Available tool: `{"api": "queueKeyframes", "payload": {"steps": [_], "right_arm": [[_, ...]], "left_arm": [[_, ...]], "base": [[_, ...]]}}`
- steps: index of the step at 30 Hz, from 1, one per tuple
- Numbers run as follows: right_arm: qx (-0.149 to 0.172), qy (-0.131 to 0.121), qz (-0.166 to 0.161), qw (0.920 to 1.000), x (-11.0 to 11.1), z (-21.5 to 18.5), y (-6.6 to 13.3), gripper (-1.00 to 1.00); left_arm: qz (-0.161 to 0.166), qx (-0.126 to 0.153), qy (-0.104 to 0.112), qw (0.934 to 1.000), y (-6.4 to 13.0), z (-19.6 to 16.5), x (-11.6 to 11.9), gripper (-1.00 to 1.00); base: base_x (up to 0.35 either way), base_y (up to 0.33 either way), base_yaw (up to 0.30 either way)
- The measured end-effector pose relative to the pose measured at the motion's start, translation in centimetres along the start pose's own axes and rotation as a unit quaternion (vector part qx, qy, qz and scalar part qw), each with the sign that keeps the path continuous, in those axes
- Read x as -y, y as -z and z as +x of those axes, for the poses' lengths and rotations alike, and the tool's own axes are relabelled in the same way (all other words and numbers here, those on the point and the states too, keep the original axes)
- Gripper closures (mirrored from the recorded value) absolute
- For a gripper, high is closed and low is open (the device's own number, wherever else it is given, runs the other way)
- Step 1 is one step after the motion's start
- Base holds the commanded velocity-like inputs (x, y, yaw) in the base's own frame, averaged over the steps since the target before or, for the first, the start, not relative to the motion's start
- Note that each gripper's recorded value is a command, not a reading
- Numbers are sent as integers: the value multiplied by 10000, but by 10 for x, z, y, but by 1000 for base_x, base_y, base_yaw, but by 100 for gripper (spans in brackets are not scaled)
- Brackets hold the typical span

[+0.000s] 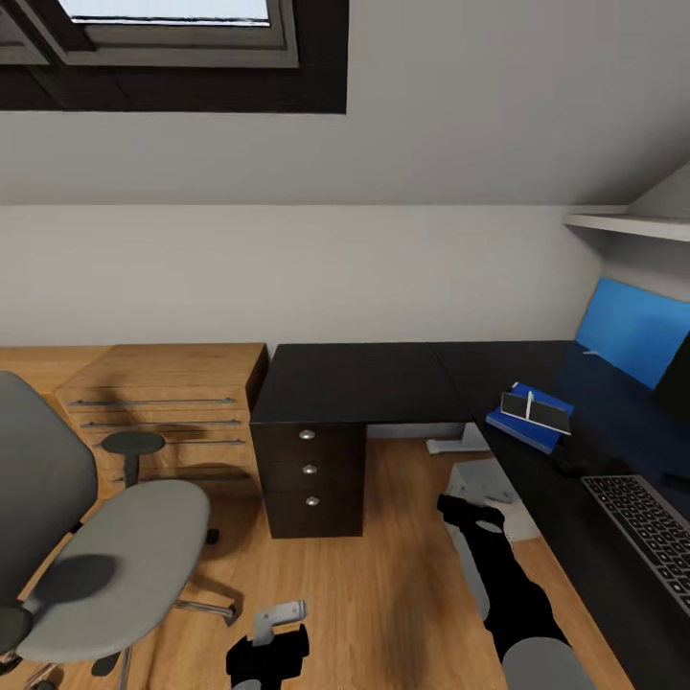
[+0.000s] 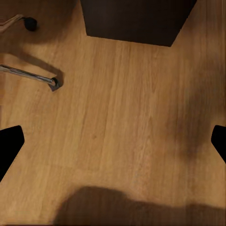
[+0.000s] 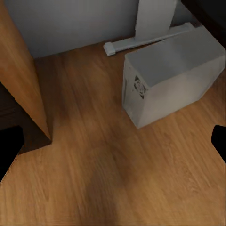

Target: In the bedroom, organize the workspace by keeping the computer under the desk, ensuring the monitor is on the desk, placing the keyboard on the desk next to the monitor, placing the mouse on the desk next to the keyboard, moving the folder from the swivel chair onto the desk next to the mouse, stacking the notebook on top of the folder with the pen on top of the notebook, and positioning the swivel chair next to the desk.

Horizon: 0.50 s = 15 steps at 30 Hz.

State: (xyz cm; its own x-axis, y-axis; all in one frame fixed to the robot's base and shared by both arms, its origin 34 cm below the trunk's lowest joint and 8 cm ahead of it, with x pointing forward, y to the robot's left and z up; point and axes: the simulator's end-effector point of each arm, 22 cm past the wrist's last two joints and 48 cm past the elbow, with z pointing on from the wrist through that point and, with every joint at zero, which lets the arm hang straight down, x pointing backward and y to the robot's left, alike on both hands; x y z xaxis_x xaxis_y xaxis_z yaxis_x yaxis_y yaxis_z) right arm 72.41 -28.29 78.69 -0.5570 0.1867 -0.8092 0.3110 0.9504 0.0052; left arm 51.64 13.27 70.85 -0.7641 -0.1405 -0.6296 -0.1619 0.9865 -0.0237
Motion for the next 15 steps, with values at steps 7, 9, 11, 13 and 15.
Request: {"api": "queueKeyframes", "payload": {"steps": [7, 9, 11, 13, 15], "right_arm": [[-133, 392, -52, 9991, -6, 119, -6, -100], [-121, 490, -104, 9987, -7, 147, 0, -100], [-38, 543, -176, 9984, -8, 170, 7, -100], [83, 537, -250, 9982, -9, 187, 17, -100], [186, 514, -305, 9980, -9, 200, 25, -100]], "left_arm": [[-760, -690, -279, 9943, -28, 67, -60, -100], [-889, -774, -309, 9925, -30, 77, -72, -100], [-1002, -787, -284, 9914, -33, 83, -81, -100], [-1129, -768, -237, 9903, -35, 90, -92, -100], [-1265, -758, -204, 9889, -38, 99, -104, -100]], "base": [[-1, 1, 26], [0, 0, 88], [0, 0, 106], [0, 0, 118], [0, 0, 125]]}}
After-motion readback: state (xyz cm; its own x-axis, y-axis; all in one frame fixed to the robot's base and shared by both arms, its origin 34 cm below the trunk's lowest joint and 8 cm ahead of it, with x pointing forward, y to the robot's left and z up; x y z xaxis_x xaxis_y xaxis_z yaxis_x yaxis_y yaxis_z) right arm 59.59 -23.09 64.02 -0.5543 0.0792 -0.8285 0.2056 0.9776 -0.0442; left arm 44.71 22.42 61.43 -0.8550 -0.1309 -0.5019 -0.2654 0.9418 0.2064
